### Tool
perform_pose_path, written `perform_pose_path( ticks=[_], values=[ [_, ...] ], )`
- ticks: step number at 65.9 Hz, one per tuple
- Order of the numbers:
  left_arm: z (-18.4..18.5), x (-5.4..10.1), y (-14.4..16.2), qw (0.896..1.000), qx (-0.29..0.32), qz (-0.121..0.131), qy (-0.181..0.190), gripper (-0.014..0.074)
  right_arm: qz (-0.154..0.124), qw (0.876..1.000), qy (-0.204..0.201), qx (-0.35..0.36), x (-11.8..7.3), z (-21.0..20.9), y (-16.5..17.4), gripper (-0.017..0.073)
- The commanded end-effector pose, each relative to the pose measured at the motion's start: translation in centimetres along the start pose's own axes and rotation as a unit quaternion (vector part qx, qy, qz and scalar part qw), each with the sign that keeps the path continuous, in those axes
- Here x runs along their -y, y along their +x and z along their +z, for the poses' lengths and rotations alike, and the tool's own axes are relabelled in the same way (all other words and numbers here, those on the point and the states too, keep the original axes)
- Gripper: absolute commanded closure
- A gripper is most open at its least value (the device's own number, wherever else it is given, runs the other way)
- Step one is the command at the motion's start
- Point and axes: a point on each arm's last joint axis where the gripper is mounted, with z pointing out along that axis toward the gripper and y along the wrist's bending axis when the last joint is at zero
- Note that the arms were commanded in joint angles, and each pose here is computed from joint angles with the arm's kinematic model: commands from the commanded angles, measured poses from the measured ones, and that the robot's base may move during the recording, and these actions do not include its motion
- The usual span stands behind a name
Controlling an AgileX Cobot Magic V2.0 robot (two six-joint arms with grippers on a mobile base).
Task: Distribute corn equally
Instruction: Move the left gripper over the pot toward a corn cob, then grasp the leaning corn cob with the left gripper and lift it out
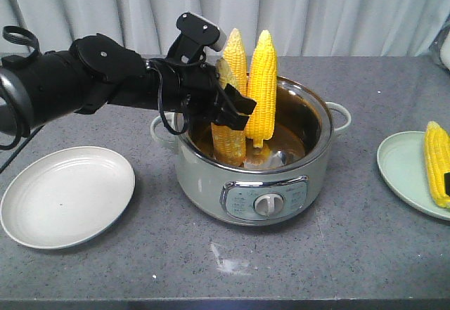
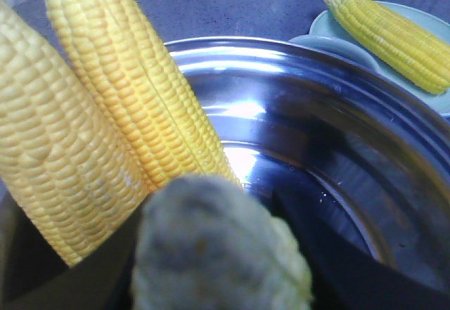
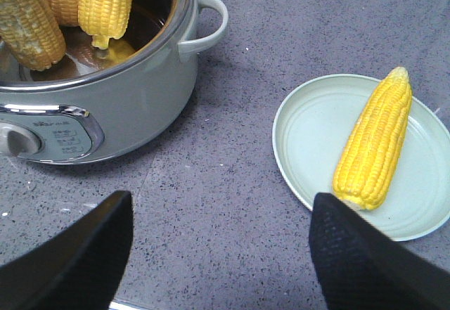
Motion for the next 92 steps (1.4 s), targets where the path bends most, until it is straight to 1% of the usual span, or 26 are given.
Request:
perform_pose_path(
  ticks=[1, 12, 24, 28, 42, 47, 56, 62, 65, 71, 75, 76, 77, 81, 84, 87, 92],
  values=[
    [-2.3, 0.8, -2.8, 0.998, 0.054, 0.001, -0.008, 0.0356, -0.002, 0.999, 0.005, 0.043, 0.1, -0.6, -1.1, 0.0066],
    [-3.1, 1.1, -3.3, 0.998, 0.064, 0.006, -0.007, 0.0356, -0.002, 0.999, 0.005, 0.042, 0.1, -0.6, -1.1, 0.0066],
    [-5.8, 2.1, -5.0, 0.995, 0.096, 0.021, -0.014, 0.0356, -0.002, 0.999, 0.005, 0.042, 0.1, -0.6, -1.1, 0.0066],
    [-6.9, 2.4, -5.5, 0.994, 0.106, 0.031, -0.018, 0.0356, -0.002, 0.999, 0.005, 0.042, 0.1, -0.6, -1.1, 0.0066],
    [-11.6, 4.2, -7.5, 0.985, 0.146, 0.081, -0.037, 0.0356, -0.002, 0.999, 0.005, 0.042, 0.1, -0.6, -1.1, 0.0066],
    [-13.6, 4.9, -8.1, 0.981, 0.162, 0.098, -0.046, 0.0356, -0.002, 0.999, 0.005, 0.042, 0.1, -0.6, -1.1, 0.0066],
    [-16.9, 6.0, -8.8, 0.974, 0.182, 0.115, -0.066, 0.0356, -0.002, 0.999, 0.005, 0.042, 0.1, -0.6, -1.1, 0.0066],
    [-18.8, 6.4, -8.9, 0.971, 0.180, 0.123, -0.093, 0.0356, -0.002, 0.999, 0.005, 0.042, 0.1, -0.6, -1.1, 0.0066],
    [-19.7, 6.5, -8.8, 0.970, 0.174, 0.126, -0.113, 0.0356, -0.002, 0.999, 0.005, 0.042, 0.1, -0.6, -1.1, 0.0066],
    [-21.0, 6.3, -8.4, 0.969, 0.150, 0.122, -0.151, 0.0356, -0.002, 0.999, 0.005, 0.042, 0.1, -0.6, -1.1, 0.0066],
    [-21.3, 5.8, -8.0, 0.969, 0.122, 0.112, -0.182, 0.0356, -0.002, 0.999, 0.005, 0.042, 0.1, -0.6, -1.1, 0.0066],
    [-21.5, 5.6, -7.8, 0.968, 0.113, 0.115, -0.193, 0.0356, -0.002, 0.999, 0.005, 0.042, 0.1, -0.6, -1.1, 0.0066],
    [-21.5, 5.5, -7.7, 0.969, 0.105, 0.104, -0.198, 0.0356, -0.002, 0.999, 0.005, 0.042, 0.1, -0.6, -1.1, 0.0066],
    [-21.6, 4.9, -7.1, 0.966, 0.071, 0.088, -0.231, 0.0356, -0.002, 0.999, 0.005, 0.042, 0.1, -0.6, -1.1, 0.0066],
    [-21.6, 4.2, -6.5, 0.962, 0.038, 0.072, -0.262, 0.0356, -0.002, 0.999, 0.005, 0.042, 0.1, -0.6, -1.1, 0.0066],
    [-21.8, 3.8, -5.9, 0.957, 0.012, 0.058, -0.284, 0.0356, -0.002, 0.999, 0.005, 0.041, 0.1, -0.6, -1.1, 0.0066],
    [-22.0, 2.9, -5.2, 0.944, -0.026, 0.031, -0.326, 0.0356, -0.002, 0.999, 0.005, 0.041, 0.1, -0.6, -1.1, 0.0066]
  ],
)
